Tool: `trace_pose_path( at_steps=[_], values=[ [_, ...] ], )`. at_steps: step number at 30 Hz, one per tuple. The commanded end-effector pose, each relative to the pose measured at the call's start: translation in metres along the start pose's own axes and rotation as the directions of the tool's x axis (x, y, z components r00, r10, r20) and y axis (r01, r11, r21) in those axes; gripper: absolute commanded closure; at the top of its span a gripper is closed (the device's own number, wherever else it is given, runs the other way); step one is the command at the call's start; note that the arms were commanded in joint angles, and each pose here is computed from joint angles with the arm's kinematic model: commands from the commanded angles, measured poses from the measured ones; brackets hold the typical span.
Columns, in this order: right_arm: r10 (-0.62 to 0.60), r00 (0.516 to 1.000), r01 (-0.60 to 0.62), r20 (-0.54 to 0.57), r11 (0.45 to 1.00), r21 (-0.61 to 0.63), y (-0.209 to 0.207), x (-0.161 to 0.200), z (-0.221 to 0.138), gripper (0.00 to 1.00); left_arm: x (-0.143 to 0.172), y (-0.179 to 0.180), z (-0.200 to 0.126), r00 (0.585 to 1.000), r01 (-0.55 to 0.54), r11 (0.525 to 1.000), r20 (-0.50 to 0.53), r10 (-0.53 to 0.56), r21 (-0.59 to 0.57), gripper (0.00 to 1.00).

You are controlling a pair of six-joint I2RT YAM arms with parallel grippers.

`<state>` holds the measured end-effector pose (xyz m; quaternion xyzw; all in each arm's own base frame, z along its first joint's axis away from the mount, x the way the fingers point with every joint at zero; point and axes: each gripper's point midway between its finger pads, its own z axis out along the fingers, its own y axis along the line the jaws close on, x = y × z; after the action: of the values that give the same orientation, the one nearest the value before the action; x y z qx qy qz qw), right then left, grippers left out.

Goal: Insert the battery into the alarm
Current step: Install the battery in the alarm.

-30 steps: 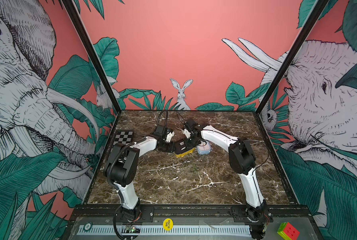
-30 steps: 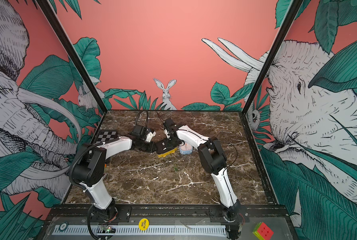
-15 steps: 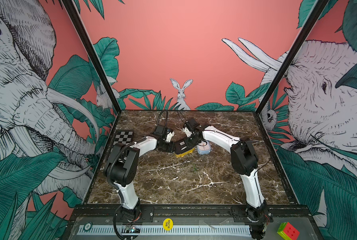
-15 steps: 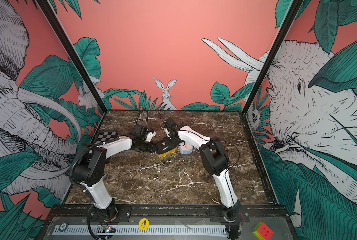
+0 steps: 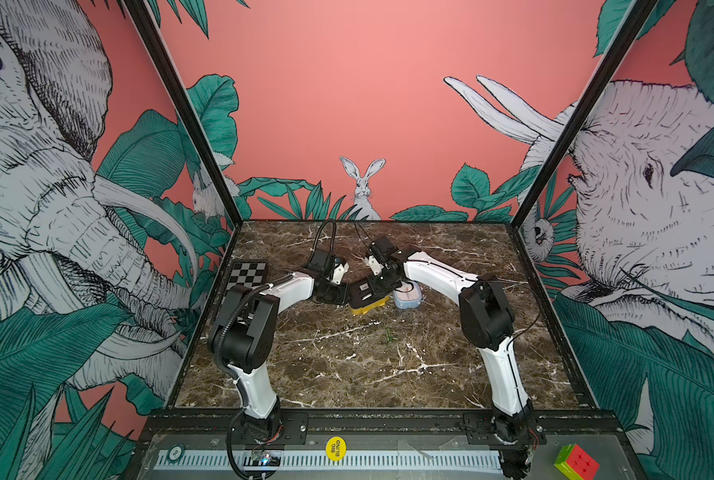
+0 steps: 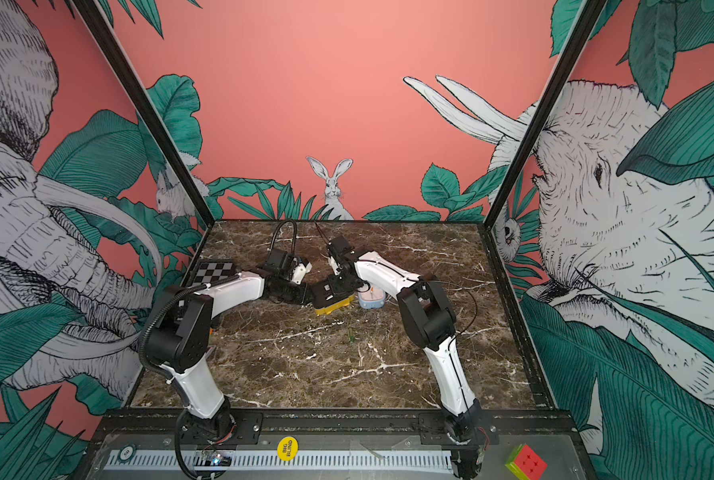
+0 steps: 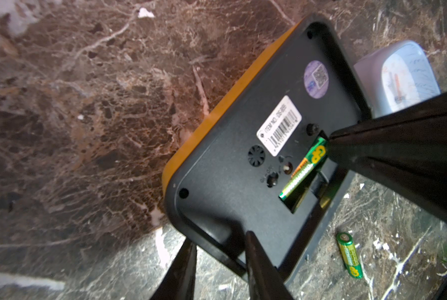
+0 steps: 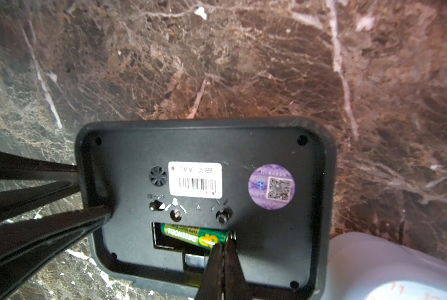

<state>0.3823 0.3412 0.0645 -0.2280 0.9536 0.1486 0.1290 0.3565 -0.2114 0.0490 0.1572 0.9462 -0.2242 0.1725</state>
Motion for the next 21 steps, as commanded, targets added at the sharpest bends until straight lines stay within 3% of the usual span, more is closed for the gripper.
trace_pose_path(
  at_steps=[1,21],
  values=[
    [0.012,0.999,-0.012,-0.038,1.000,0.006,-0.003,0.005,0.010,0.96,0.041,0.027,0.022,0.990,0.030,0.994,-0.134,-0.044,-0.107,0.67],
    [0.049,0.976,-0.061,-0.214,0.997,-0.052,0.018,0.040,0.043,1.00,0.039,0.027,0.023,0.990,0.036,0.994,-0.132,-0.049,-0.104,0.67]
  ],
)
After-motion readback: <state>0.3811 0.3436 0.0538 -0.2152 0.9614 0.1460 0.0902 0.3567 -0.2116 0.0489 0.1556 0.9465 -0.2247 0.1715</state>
